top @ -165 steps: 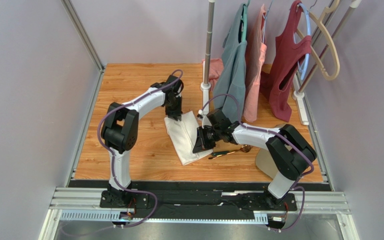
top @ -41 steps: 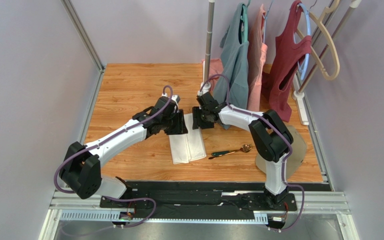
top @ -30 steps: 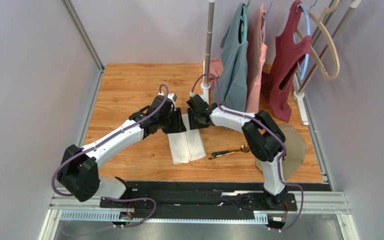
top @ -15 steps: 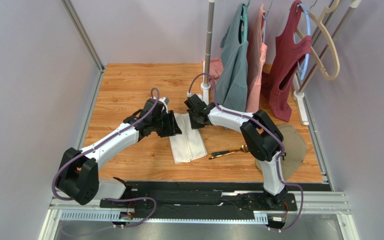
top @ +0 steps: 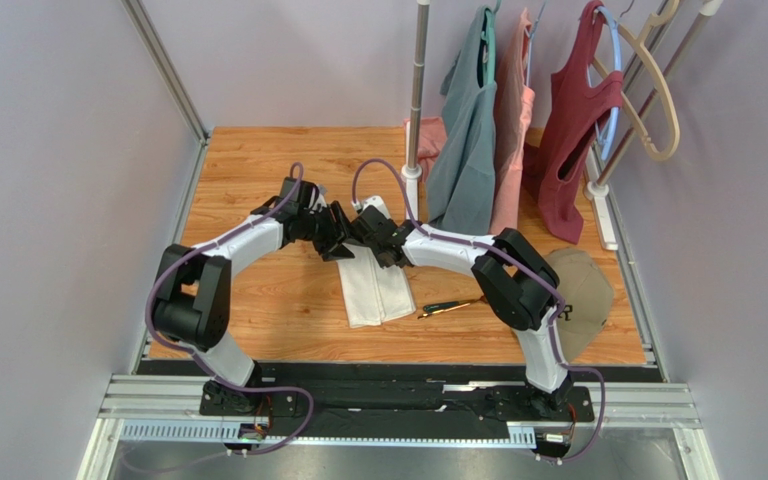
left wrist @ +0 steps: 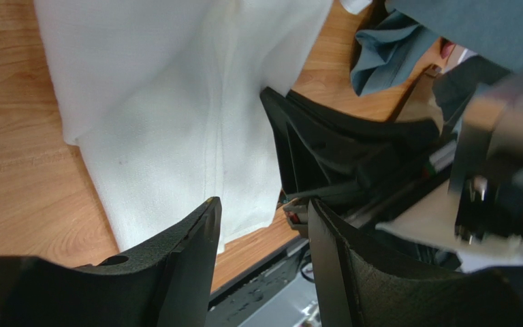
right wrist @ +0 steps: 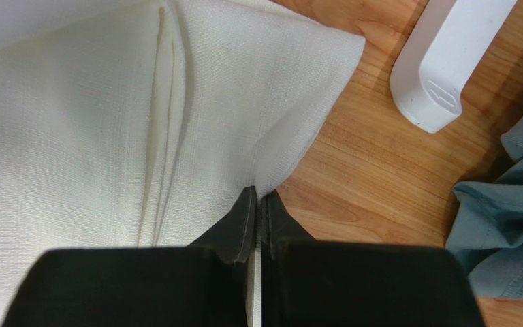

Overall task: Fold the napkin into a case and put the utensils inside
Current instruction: Fold the 2/3-rectangle-folded napkin at the center of the board.

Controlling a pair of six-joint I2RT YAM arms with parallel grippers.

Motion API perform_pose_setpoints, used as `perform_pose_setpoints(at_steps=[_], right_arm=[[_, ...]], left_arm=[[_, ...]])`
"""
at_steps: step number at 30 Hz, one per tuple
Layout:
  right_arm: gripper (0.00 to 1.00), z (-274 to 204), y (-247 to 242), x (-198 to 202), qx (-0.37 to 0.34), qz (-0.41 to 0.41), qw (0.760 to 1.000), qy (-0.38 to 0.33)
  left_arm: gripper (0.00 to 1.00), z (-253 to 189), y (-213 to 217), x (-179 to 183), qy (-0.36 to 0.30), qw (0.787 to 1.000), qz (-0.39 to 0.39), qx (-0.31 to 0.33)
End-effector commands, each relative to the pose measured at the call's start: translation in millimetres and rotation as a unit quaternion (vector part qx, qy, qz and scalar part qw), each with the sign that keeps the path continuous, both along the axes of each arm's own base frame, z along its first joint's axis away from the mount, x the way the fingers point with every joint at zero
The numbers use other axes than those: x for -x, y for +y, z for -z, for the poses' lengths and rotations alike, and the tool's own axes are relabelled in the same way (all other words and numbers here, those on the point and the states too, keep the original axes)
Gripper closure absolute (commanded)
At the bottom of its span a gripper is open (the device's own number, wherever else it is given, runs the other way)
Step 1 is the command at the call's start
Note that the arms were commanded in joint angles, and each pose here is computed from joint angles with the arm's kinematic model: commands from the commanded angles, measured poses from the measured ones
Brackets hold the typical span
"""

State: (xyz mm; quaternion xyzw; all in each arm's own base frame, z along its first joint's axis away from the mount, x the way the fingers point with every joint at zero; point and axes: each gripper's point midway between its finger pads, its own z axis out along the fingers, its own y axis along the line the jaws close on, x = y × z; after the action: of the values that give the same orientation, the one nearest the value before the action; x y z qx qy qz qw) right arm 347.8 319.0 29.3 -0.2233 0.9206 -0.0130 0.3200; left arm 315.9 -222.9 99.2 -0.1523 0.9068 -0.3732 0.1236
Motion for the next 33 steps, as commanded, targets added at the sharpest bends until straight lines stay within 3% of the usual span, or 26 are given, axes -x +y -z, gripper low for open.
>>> perform_pose_setpoints(at_steps=[1,6,9,19,24,33], right_arm=[[1.0,-37,0,-17,0.015,-0.025,0.995,-0.098],[1.0,-64,-3,-26,0.009,-0.043,0.986,-0.159],[1.0,-75,4,-26,-0.011,-0.073,0.982,-0.177],[1.0,-66,28,-16,-0.036,-0.128,0.981,-0.138],[1.0,-65,30,-15,-0.042,-0.131,0.981,-0.139],[1.0,-63,37,-9,-0.061,-0.164,0.974,-0.145]], left_arm=[[0.41,-25,-15,-16,0.033,0.996,-0.02,0.078],[0.4,-23,2,-31,0.068,0.985,-0.098,0.121],[0.4,-27,11,-35,0.055,0.979,-0.127,0.15],[0.43,-35,11,-34,0.05,0.979,-0.105,0.17],[0.28,-30,13,-48,0.064,0.979,-0.124,0.15],[0.25,-22,6,-72,0.111,0.978,-0.121,0.13]])
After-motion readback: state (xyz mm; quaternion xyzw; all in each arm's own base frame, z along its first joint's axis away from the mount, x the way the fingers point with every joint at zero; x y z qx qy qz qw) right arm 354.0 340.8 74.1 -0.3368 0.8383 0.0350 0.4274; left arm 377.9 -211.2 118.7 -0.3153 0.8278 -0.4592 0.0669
